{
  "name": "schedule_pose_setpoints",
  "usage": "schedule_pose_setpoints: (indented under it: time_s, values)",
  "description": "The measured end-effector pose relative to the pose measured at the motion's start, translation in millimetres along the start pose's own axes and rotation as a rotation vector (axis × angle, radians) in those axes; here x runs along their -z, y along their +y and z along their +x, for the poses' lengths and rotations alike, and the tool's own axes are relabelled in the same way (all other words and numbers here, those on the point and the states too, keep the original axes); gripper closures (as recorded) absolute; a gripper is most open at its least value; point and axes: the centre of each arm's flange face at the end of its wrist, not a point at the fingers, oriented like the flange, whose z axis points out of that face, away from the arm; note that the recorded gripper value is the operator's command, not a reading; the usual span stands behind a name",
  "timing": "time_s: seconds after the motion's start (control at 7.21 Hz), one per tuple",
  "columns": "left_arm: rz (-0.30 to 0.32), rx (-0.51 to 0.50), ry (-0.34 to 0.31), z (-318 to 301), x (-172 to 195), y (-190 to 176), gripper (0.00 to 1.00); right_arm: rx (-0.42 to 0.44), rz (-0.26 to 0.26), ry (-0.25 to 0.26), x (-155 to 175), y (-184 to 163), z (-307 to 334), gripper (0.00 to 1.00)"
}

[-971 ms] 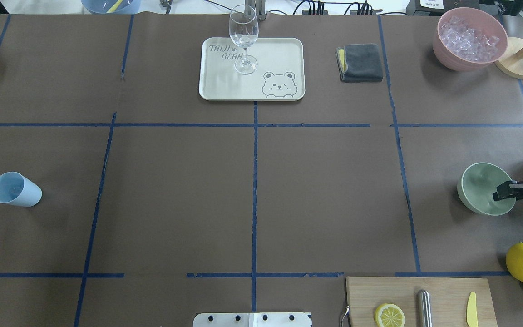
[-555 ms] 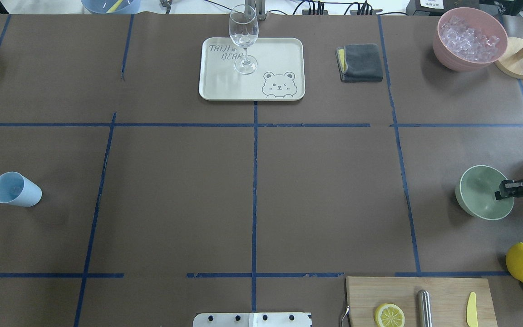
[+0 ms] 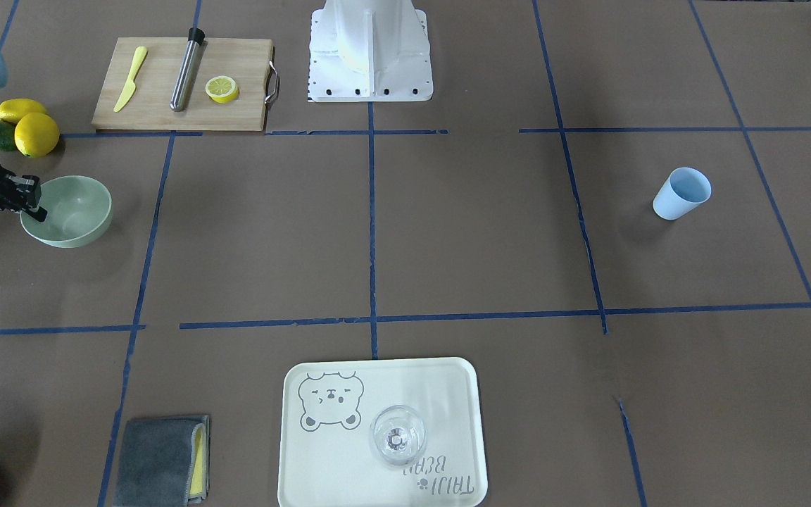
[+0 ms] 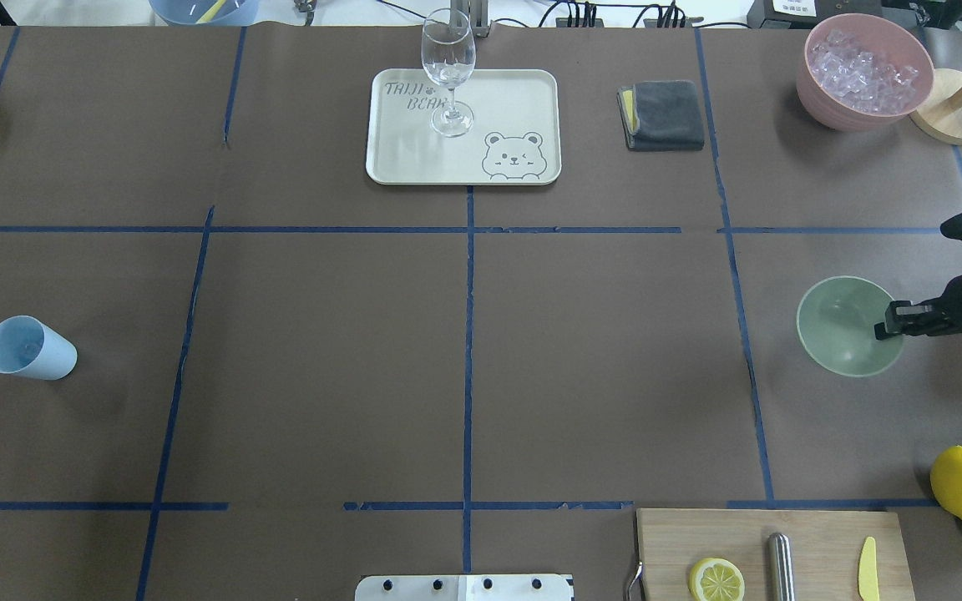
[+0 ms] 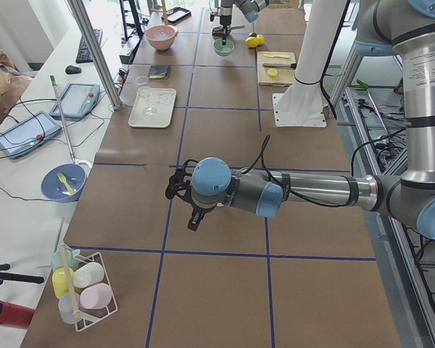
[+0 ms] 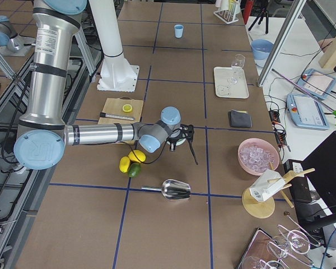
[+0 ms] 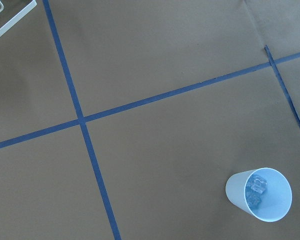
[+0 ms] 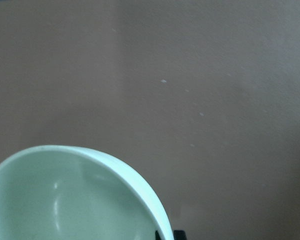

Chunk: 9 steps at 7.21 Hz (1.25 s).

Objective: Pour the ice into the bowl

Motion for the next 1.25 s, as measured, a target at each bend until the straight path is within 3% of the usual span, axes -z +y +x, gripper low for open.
schedule_pose_setpoints:
  time_s: [0.28, 0.56, 0.83, 1.25]
  values:
    - [0.058, -0.095, 0.017, 8.4, 4.2, -3.8, 0.00, -0.130, -0.015, -0.175, 10.9, -21.1, -132.5, 1.00]
    - [0.131, -0.220, 0.009, 8.2, 3.9, -2.7, 0.00, -0.208, -0.045, -0.280, -21.5, 7.8, -283.4, 1.00]
    - [0.172, -0.279, 0.003, 10.5, 4.5, -3.8, 0.00, -0.306, -0.031, -0.294, -70.6, 59.7, -426.5, 1.00]
    - [0.238, -0.181, 0.009, 36.2, -5.6, -12.9, 0.00, -0.426, 0.007, -0.217, -146.5, 66.9, -560.0, 1.00]
